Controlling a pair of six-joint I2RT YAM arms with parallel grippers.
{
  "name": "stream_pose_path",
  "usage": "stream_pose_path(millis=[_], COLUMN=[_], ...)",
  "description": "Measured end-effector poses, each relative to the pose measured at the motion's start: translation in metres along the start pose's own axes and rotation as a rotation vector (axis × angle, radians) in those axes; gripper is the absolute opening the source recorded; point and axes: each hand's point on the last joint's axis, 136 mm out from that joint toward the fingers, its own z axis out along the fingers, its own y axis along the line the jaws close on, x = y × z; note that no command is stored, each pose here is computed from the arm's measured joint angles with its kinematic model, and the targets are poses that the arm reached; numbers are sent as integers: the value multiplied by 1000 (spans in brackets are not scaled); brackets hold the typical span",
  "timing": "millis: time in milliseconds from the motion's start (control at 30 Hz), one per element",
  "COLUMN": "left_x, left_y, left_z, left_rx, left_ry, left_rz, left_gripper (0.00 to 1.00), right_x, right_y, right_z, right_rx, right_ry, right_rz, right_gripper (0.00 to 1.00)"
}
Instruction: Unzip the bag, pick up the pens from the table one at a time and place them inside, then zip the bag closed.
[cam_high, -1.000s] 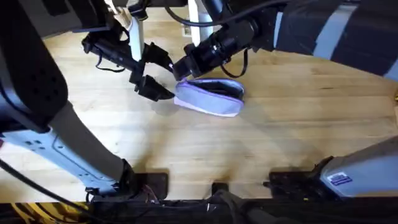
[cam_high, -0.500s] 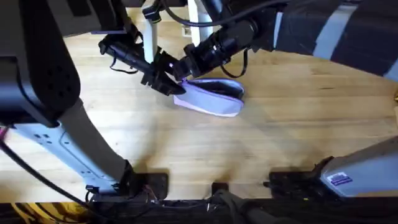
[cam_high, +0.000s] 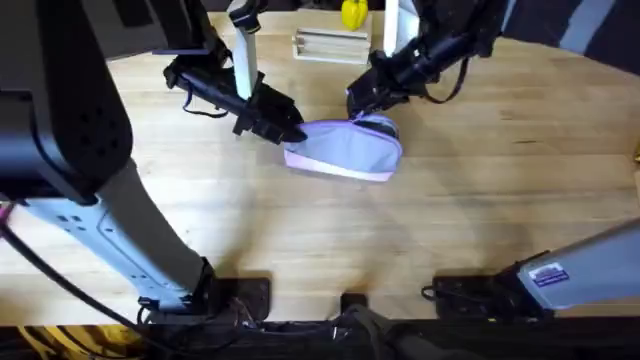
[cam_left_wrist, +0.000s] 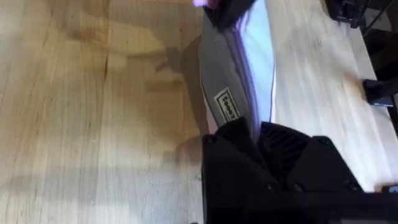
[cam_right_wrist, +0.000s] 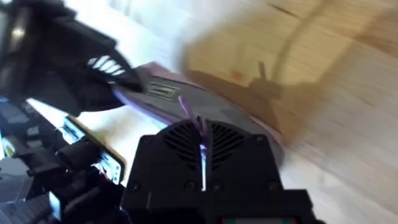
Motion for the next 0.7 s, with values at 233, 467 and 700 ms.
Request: stream_pose_path(millis=[233, 467, 700], left_x=[0, -6, -7], left_y=[0, 2, 0], left_z=[1, 3, 3], left_rx=[3, -1, 4], left_ry=[4, -24, -29], left_rz=[0, 20, 11], left_gripper=[41, 41, 41], right_x=[-5, -3, -1], right_y=[-72, -102, -109], right_z=[-34, -52, -55], right_rx=[92, 92, 95], right_ry=[-50, -75, -78], right_rz=[188, 316, 345], right_gripper=[33, 33, 35])
